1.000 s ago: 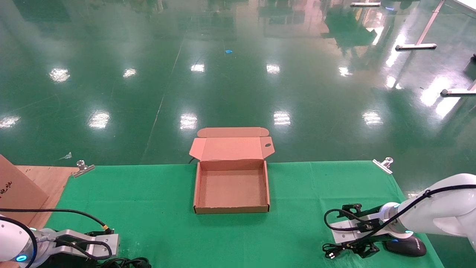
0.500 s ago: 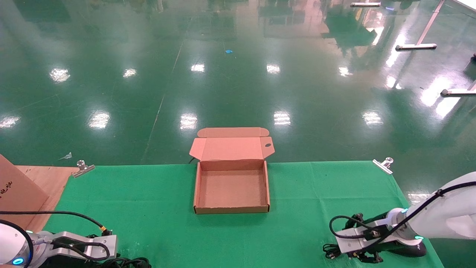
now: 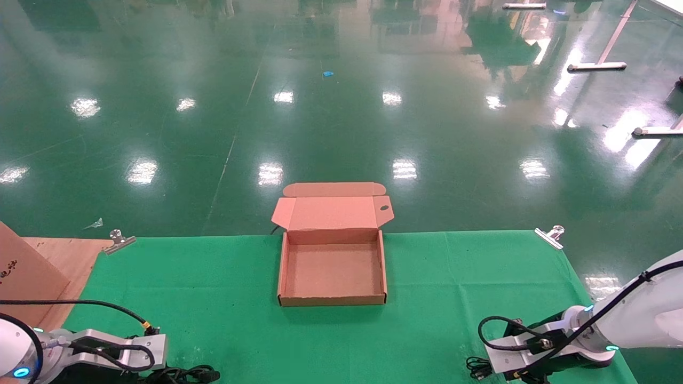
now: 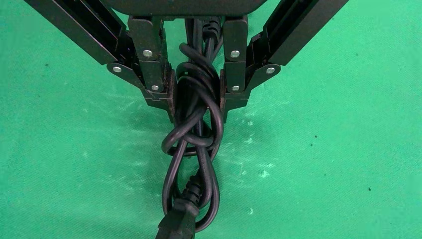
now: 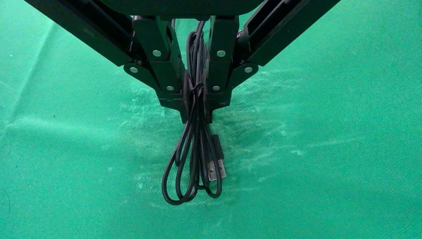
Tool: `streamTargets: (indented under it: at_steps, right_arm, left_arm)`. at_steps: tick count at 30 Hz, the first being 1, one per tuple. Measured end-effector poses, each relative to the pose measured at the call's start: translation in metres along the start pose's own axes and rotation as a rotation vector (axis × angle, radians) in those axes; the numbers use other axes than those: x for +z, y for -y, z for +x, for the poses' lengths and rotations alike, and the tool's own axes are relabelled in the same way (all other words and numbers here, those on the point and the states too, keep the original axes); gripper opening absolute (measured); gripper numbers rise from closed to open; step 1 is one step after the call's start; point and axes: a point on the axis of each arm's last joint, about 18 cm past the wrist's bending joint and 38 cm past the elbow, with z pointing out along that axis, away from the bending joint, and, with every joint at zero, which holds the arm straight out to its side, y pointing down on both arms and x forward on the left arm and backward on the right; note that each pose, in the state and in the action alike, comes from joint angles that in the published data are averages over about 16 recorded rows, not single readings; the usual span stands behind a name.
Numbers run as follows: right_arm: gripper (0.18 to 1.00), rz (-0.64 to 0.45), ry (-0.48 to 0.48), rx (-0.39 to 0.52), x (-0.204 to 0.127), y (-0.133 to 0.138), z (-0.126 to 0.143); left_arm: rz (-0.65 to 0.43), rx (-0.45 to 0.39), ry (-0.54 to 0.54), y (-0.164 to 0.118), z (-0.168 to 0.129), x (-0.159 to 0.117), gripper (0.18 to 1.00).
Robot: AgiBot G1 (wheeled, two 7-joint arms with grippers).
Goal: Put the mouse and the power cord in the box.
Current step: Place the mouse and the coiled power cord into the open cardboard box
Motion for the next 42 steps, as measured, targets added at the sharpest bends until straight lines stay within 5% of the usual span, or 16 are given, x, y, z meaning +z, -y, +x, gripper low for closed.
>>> streamTargets:
  at_steps: [11, 21, 33, 42]
  right_arm:
    - [0.225, 0.062, -0.067, 0.006, -0.027, 0.004, 0.023]
    - [0.220, 0.160, -0.194, -0.025, -0.091, 0.023, 0.077]
    - [0.219, 0.274, -0.326, -0.099, -0.165, 0.091, 0.149]
    - [0.218, 0.325, -0.374, -0.173, -0.190, 0.150, 0.182]
  left_arm:
    - [0.023, 0.061, 0.020, 0.015, -0.019, -0.022, 0.342]
    - [0.077, 0.202, 0.103, 0.068, -0.068, -0.072, 0.341]
    - [0.223, 0.375, 0.239, 0.168, -0.117, -0.137, 0.341]
    - [0.333, 0.471, 0.289, 0.226, -0.127, -0.157, 0.340]
